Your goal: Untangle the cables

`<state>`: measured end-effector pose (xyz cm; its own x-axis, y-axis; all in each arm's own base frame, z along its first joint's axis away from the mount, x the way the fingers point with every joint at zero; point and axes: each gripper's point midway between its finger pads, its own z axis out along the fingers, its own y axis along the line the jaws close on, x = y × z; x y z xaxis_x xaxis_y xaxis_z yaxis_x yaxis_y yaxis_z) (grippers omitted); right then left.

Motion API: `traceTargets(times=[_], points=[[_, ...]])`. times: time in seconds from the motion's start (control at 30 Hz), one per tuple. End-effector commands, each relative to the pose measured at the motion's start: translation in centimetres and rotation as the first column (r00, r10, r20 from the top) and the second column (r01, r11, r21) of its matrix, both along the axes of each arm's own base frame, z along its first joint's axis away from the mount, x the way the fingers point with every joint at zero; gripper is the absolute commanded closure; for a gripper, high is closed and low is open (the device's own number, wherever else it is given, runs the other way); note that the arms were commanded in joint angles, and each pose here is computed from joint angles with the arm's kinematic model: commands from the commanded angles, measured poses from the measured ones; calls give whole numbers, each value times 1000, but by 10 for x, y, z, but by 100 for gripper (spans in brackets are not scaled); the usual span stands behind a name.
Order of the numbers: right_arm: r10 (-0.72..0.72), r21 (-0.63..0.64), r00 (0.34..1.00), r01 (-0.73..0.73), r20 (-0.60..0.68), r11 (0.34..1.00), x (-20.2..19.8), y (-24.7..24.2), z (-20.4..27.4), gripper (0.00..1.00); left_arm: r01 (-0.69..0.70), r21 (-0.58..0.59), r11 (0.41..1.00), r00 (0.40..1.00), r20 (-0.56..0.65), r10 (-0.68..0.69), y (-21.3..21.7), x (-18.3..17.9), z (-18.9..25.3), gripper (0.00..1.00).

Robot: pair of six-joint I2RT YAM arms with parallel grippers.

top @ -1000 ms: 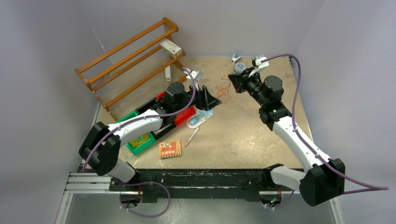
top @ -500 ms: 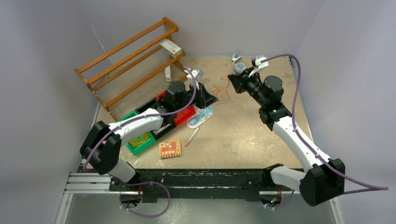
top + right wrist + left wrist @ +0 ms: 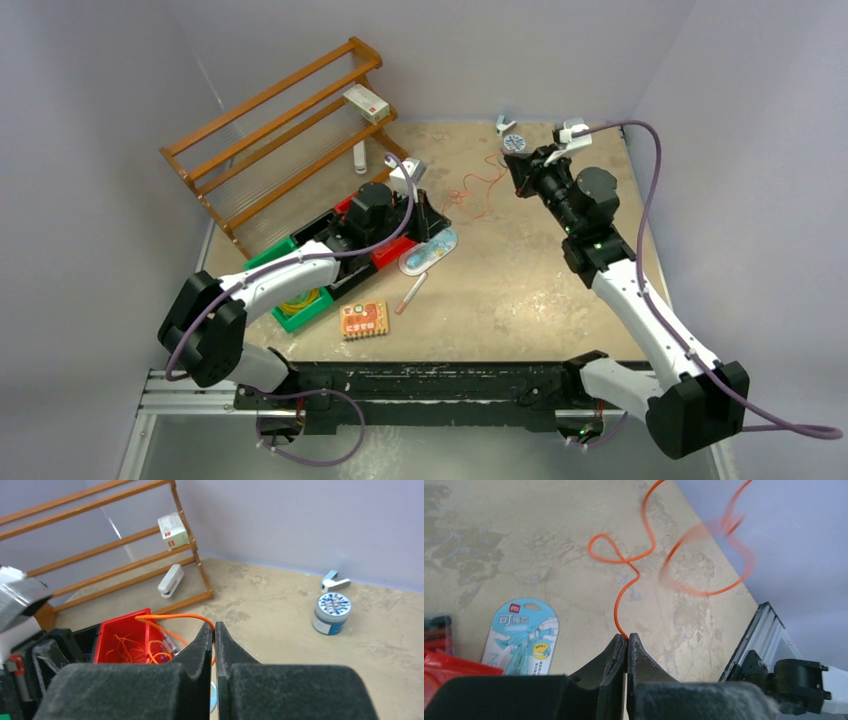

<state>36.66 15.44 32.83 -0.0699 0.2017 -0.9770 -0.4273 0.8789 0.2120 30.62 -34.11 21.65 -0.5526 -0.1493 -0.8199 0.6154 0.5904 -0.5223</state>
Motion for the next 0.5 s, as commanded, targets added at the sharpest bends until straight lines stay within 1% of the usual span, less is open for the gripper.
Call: traceTargets(times=[0.0,0.17,0.33,0.47], points=[[-82,16,987,80,139,997,-8,-19,44,100,-78,50,996,997,28,76,17,4,-4,100],[-171,56,971,164,165,985,-14,-37,50,100,-174,132,976,985,10,175,34,14,-20,100],[-193,68,964,183,183,981,-19,-42,55,100,-240,175,955,970,8,242,47,18,-30,100],[-238,79,954,227,184,971,-22,-52,57,100,-353,232,906,931,-6,364,70,27,-41,100]])
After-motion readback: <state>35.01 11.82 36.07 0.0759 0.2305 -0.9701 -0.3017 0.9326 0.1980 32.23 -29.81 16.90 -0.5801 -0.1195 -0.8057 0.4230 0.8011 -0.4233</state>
